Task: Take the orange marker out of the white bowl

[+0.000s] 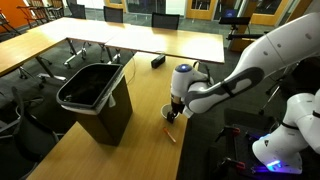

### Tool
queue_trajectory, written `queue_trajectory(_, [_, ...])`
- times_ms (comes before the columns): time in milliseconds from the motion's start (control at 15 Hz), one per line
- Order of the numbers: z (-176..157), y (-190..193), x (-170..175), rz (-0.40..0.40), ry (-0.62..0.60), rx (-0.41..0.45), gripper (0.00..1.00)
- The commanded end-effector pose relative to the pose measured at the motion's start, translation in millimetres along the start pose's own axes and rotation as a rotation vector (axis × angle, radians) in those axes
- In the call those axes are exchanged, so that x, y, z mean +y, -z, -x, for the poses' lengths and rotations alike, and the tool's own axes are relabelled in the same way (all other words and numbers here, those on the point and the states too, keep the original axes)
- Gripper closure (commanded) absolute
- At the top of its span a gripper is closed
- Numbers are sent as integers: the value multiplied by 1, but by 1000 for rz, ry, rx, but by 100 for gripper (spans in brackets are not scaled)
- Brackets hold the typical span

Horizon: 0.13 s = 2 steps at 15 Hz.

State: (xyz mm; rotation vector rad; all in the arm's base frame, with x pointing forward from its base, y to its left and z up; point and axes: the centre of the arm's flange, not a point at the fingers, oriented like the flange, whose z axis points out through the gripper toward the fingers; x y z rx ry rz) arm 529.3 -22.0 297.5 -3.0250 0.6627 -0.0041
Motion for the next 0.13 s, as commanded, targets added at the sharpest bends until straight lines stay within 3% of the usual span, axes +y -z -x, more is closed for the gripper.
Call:
queue_trajectory(0, [-4, 31, 17, 17, 87, -64, 0])
queue_trajectory(67, [-4, 33, 21, 4, 117, -70, 0])
